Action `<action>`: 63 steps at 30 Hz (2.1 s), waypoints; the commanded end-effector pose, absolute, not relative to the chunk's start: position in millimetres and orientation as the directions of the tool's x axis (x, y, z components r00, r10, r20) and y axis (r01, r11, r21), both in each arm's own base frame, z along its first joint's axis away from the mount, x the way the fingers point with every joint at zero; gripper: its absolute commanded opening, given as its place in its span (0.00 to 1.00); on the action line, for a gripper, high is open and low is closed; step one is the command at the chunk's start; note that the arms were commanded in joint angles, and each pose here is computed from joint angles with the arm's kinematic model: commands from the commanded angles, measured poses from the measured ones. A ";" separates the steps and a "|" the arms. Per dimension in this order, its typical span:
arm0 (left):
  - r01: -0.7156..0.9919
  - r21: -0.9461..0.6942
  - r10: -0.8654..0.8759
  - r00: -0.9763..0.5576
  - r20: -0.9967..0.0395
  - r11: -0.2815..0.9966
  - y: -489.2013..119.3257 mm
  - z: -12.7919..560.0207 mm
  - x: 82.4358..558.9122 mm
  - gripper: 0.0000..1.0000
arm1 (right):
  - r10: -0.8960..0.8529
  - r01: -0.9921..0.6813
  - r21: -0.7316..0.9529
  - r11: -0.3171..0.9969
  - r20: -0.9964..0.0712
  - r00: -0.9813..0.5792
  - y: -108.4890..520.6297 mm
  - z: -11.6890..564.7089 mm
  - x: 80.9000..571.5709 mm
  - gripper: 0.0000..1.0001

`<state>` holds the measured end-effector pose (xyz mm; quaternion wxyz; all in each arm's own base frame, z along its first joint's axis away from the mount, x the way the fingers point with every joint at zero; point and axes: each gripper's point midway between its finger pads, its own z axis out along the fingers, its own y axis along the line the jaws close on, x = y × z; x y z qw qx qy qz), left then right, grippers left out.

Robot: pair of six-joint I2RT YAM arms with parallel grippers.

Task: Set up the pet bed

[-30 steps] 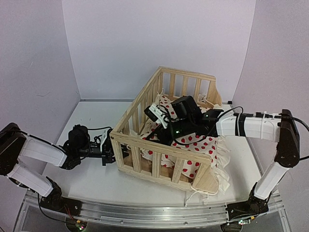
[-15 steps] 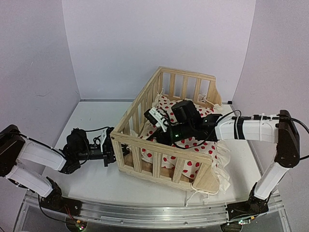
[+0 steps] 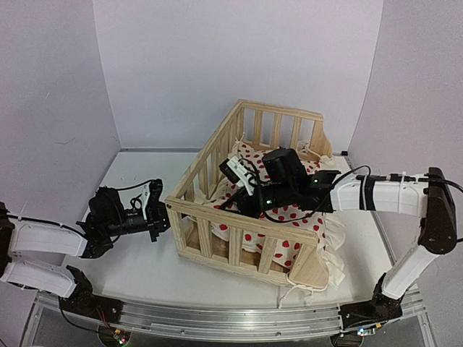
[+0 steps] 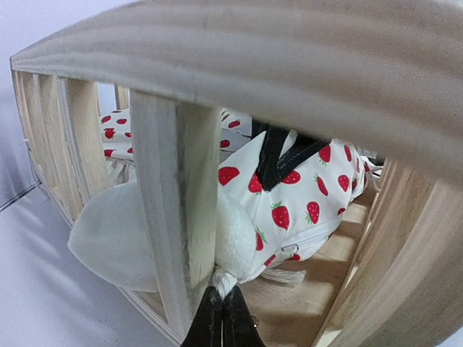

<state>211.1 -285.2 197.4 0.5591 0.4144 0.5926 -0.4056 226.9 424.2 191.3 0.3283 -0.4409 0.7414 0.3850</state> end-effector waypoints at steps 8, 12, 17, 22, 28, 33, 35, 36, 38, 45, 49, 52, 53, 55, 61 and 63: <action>0.982 -0.140 0.125 -0.155 -0.980 0.123 -287.2 253.4 168.9 0.00 | -0.395 -0.950 0.221 0.219 -0.870 -0.293 418.3 229.4 204.1 0.00; 0.980 -0.160 0.152 -0.177 -0.972 0.118 -284.3 265.5 163.7 0.00 | -0.392 -0.951 0.213 0.224 -0.874 -0.288 416.5 231.4 204.3 0.00; 0.965 -0.142 0.125 -0.173 -0.977 0.223 -273.0 278.1 171.2 0.00 | -0.381 -0.950 0.203 0.236 -0.880 -0.283 415.0 237.2 206.0 0.00; 0.758 -0.233 0.037 -0.321 -0.946 0.610 -236.2 254.9 226.4 0.04 | -0.371 -0.941 0.204 0.268 -0.880 -0.296 411.5 238.1 209.6 0.00; 0.695 -0.296 -0.029 -0.368 -0.929 0.656 -227.3 219.0 231.7 0.30 | -0.365 -0.936 0.237 0.262 -0.873 -0.323 415.1 235.6 208.4 0.00; 0.858 -0.254 -0.057 -0.256 -0.965 0.446 -247.1 220.6 196.9 0.40 | -0.364 -0.935 0.233 0.268 -0.874 -0.322 413.7 235.2 208.5 0.00; 0.885 -0.208 -0.082 -0.191 -0.978 0.416 -246.7 219.5 189.9 0.45 | -0.363 -0.936 0.230 0.268 -0.876 -0.319 413.4 236.2 208.5 0.00; 0.889 -0.187 -0.094 -0.163 -0.982 0.419 -245.7 218.9 190.1 0.48 | -0.362 -0.936 0.228 0.269 -0.876 -0.318 413.1 236.4 208.7 0.00; 0.891 -0.163 -0.096 -0.134 -0.986 0.423 -246.7 216.7 192.5 0.50 | -0.361 -0.936 0.228 0.267 -0.877 -0.317 413.0 237.2 208.1 0.00; 0.930 -0.146 -0.069 -0.130 -0.989 0.339 -271.8 211.9 201.2 0.56 | -0.361 -0.938 0.227 0.264 -0.878 -0.314 413.1 237.6 208.1 0.00; 0.942 -0.142 -0.064 -0.129 -0.990 0.304 -284.3 212.4 208.3 0.55 | -0.359 -0.939 0.224 0.263 -0.880 -0.310 412.8 239.2 207.7 0.00; 0.938 -0.141 -0.051 -0.132 -0.990 0.318 -289.7 208.7 218.0 0.50 | -0.358 -0.939 0.225 0.258 -0.881 -0.310 413.8 239.9 207.4 0.00; 0.939 -0.143 -0.042 -0.137 -0.990 0.313 -291.9 205.6 219.6 0.46 | -0.358 -0.939 0.225 0.259 -0.881 -0.310 413.7 240.1 207.5 0.00; 0.939 -0.151 -0.034 -0.148 -0.988 0.309 -294.1 202.1 221.0 0.35 | -0.356 -0.940 0.220 0.262 -0.883 -0.306 412.9 241.1 208.2 0.00; 0.930 -0.179 -0.005 -0.188 -0.982 0.320 -280.6 197.8 205.4 0.11 | -0.346 -0.940 0.187 0.284 -0.895 -0.282 406.6 247.1 210.5 0.00; 0.909 -0.205 0.049 -0.238 -0.970 0.362 -273.5 189.7 204.5 0.02 | -0.332 -0.940 0.175 0.294 -0.903 -0.272 404.6 251.1 211.9 0.00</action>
